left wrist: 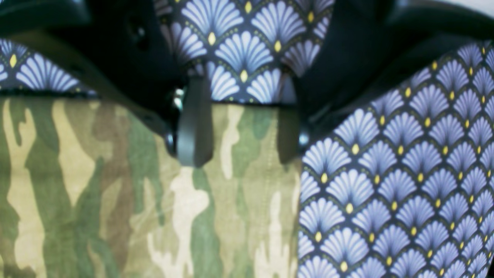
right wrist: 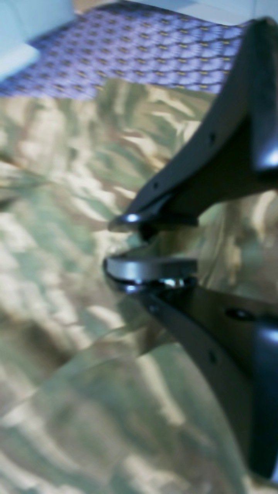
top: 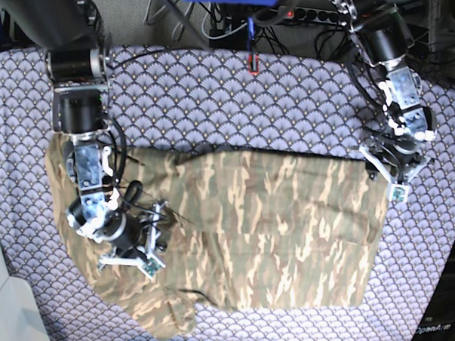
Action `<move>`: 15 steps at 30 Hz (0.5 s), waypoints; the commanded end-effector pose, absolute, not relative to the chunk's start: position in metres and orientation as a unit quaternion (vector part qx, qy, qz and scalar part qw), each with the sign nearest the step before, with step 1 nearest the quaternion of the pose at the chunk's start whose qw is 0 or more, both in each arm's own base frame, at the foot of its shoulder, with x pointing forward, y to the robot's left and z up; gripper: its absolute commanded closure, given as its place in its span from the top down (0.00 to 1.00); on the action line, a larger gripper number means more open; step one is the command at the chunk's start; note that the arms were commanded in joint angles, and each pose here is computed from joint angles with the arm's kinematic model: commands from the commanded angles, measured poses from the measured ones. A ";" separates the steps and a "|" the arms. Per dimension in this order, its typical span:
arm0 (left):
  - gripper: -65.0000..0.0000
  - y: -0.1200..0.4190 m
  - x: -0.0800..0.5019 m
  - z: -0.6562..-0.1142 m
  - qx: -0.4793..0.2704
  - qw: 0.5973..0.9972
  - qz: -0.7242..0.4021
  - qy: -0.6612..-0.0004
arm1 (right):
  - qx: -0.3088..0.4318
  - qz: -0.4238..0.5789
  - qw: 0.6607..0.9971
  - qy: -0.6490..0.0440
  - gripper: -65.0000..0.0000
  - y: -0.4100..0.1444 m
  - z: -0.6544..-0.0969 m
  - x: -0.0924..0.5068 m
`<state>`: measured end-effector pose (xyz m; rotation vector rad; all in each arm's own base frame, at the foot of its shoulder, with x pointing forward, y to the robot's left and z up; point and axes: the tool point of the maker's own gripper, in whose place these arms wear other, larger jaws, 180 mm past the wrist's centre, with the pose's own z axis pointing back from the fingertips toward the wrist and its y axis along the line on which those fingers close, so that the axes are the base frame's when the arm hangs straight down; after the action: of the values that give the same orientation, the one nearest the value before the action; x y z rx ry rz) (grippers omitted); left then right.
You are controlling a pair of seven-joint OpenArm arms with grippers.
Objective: Fold the T-shirt properly
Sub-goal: 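Slide the right gripper along the shirt's side edge toward the hem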
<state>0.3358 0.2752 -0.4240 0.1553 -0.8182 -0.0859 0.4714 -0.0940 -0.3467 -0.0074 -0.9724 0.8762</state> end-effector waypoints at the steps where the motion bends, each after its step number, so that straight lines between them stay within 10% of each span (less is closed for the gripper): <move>1: 0.43 0.283 0.334 -0.422 0.091 0.916 -0.047 -0.387 | -0.006 0.404 0.774 -0.488 0.22 -0.090 -0.318 0.487; 15: 0.43 0.284 0.334 -0.421 0.092 0.916 -0.048 -0.388 | -0.062 0.406 0.751 -0.516 0.33 -0.107 -0.276 0.485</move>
<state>0.3354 0.2764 -0.4235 0.1586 -0.8180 -0.0874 0.4746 -0.0982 -0.2985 -0.1080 -1.0703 0.8972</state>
